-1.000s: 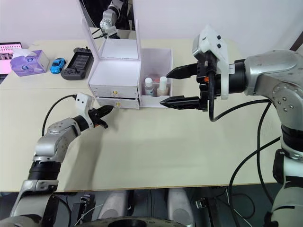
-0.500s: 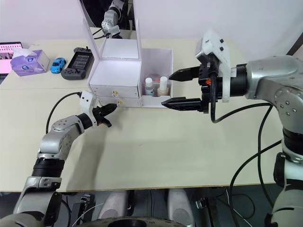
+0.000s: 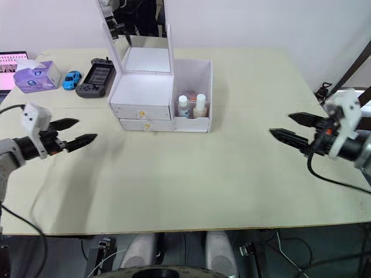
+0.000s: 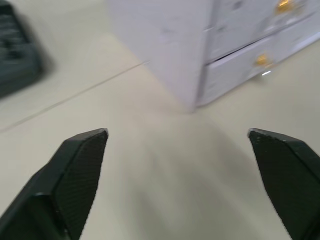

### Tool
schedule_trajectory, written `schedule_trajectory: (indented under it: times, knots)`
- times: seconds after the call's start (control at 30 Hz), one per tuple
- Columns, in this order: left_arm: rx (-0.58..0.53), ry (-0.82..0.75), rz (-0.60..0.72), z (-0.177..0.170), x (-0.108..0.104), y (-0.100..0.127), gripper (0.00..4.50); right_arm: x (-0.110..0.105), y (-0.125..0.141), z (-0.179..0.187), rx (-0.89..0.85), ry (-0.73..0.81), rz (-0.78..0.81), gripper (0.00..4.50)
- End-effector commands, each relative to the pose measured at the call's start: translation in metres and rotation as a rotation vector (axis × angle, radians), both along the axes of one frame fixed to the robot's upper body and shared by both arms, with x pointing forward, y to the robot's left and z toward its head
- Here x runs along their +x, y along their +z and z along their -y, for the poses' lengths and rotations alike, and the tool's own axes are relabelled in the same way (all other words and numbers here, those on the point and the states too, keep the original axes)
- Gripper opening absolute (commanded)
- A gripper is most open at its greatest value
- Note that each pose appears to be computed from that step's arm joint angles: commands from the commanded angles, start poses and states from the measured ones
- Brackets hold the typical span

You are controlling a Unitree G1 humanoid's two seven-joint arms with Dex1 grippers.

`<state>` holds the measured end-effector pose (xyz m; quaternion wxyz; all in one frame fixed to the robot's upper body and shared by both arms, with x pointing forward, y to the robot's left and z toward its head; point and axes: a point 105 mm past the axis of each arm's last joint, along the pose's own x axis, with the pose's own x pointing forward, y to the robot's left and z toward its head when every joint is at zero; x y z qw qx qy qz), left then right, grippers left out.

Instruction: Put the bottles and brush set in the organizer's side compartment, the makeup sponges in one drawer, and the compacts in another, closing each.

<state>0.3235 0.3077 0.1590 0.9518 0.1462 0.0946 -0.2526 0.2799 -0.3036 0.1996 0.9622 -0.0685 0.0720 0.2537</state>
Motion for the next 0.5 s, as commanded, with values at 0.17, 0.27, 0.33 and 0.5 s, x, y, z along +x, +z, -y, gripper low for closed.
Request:
schedule_trajectory:
  times: [0.17, 0.27, 0.33, 0.5]
  knots:
    - [0.131, 0.095, 0.067, -0.044, -0.002, 0.007, 4.48, -0.017, -0.015, 0.034, 0.050, -0.127, 0.066, 4.50]
    - [0.107, 0.115, 0.069, -0.048, 0.001, 0.008, 4.48, -0.015, -0.019, 0.032, 0.039, -0.131, 0.090, 4.50]
    - [0.098, 0.129, 0.075, -0.050, 0.004, 0.010, 4.48, -0.013, -0.022, 0.030, 0.020, -0.128, 0.095, 4.50]
    - [0.097, 0.079, 0.036, -0.045, 0.000, 0.006, 4.48, -0.007, -0.021, 0.025, -0.004, -0.116, 0.123, 4.50]
